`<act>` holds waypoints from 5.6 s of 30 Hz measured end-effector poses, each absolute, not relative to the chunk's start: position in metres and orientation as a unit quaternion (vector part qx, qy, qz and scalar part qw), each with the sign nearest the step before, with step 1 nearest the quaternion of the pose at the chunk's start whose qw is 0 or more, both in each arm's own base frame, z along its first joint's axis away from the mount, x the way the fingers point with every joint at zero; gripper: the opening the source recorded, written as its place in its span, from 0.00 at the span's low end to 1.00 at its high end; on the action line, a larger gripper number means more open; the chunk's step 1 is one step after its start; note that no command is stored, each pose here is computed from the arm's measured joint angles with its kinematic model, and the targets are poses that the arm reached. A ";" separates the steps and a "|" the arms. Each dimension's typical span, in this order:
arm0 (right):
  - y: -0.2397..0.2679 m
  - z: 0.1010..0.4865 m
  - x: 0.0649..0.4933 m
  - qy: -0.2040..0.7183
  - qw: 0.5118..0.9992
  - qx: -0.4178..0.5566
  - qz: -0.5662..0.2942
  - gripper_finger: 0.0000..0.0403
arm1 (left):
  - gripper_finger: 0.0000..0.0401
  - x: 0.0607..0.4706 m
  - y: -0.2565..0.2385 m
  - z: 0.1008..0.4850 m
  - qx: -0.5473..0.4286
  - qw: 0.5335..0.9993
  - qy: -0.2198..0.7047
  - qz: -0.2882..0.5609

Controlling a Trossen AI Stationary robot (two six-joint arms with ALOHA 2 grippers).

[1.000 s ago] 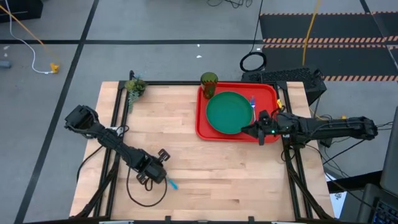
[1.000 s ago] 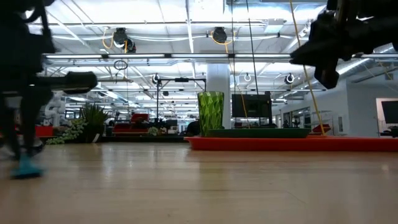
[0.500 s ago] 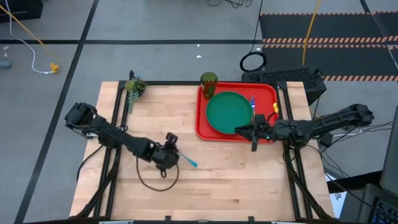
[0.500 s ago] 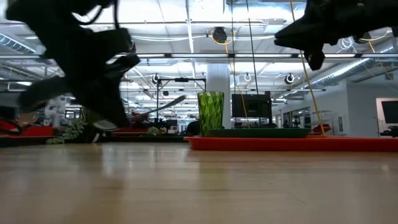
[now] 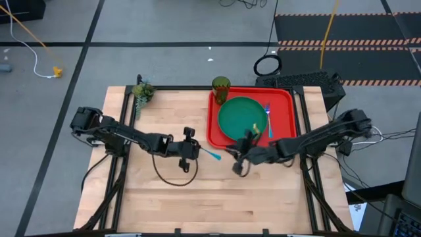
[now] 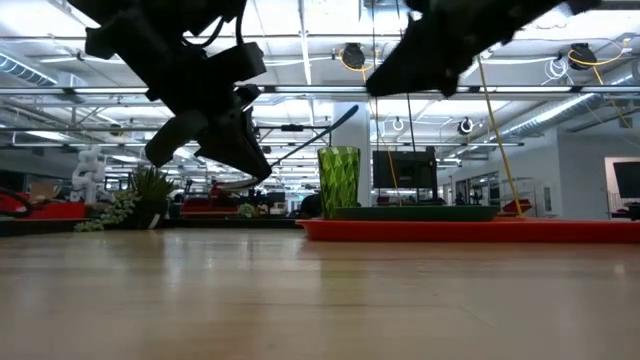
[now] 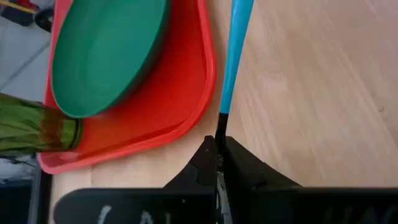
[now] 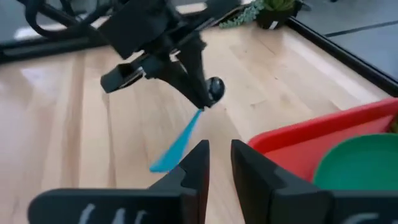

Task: Pick and place plate/cup/fork/spoon on tray
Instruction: Put the blue spoon beside the fork on the red tray

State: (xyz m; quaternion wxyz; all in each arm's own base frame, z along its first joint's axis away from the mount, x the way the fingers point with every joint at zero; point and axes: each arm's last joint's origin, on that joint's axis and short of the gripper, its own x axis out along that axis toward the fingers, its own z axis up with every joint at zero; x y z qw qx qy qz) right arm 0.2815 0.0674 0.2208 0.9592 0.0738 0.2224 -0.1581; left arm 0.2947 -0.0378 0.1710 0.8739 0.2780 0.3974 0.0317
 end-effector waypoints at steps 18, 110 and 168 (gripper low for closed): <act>0.089 0.191 0.373 0.275 0.950 -0.040 -0.140 0.58 | 0.05 0.294 -0.034 0.169 0.233 0.882 0.407 0.050; 0.065 0.231 0.277 0.469 0.824 0.005 -0.317 0.05 | 0.37 0.261 -0.043 0.242 0.042 0.954 0.275 0.108; -0.110 0.182 0.275 0.426 0.717 0.312 -0.455 0.46 | 0.37 0.259 -0.053 0.252 0.050 0.967 0.235 0.084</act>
